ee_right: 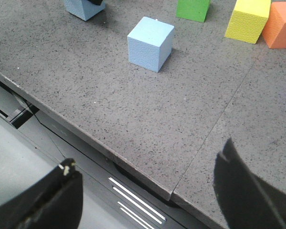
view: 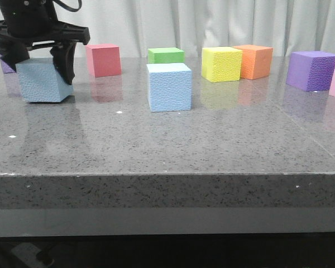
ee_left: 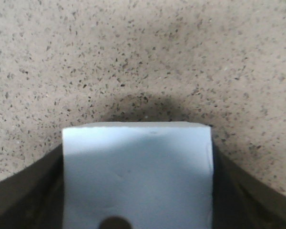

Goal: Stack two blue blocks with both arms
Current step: 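Lift the blue cube and carry it above the placed blue cube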

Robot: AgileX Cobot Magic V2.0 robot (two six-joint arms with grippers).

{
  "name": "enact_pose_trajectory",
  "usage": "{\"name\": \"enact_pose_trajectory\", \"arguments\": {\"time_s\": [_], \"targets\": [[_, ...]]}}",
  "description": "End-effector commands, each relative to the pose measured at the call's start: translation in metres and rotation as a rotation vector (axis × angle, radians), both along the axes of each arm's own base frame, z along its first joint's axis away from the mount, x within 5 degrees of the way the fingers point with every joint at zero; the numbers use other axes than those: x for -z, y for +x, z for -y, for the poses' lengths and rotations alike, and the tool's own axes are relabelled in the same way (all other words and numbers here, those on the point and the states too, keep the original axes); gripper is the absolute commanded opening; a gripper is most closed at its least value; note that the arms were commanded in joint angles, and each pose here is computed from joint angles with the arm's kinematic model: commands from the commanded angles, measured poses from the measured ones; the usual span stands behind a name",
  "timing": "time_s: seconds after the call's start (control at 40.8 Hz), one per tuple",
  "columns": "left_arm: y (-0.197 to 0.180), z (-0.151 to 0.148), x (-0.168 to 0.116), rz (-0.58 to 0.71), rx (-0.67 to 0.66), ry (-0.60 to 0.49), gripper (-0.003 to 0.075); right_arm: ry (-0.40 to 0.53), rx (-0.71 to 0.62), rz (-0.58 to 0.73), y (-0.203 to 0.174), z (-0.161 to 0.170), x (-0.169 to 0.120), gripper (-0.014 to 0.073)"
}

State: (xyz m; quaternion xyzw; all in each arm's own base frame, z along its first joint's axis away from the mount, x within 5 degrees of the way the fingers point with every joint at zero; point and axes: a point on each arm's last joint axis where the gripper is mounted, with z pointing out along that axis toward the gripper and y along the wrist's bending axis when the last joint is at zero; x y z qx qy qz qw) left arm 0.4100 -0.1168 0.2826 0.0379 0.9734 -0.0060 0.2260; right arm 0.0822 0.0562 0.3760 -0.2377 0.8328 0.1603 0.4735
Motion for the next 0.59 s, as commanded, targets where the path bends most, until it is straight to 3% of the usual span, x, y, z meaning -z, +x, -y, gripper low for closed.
{"name": "enact_pose_trajectory", "arguments": {"time_s": [0.0,0.123,0.319,0.441,0.564], "targets": [[-0.007,0.003,-0.048,0.115,0.063,-0.022,0.0406,0.034,0.007,0.078,0.002,0.001,-0.012,0.0575],[-0.012,0.017,-0.074,0.144,0.219,-0.034,0.0406,0.034,0.007,0.078,0.002,0.001,-0.012,0.0575],[-0.031,0.054,-0.115,0.261,0.654,-0.053,0.0406,0.033,0.007,0.077,0.001,0.001,-0.012,0.0575],[-0.047,0.078,-0.124,0.317,0.953,0.019,0.0405,0.033,0.007,0.077,0.001,0.001,-0.012,0.0575],[-0.061,0.101,-0.125,0.362,1.135,0.081,0.0405,0.033,0.007,0.077,0.001,0.001,-0.012,0.0575]]}}
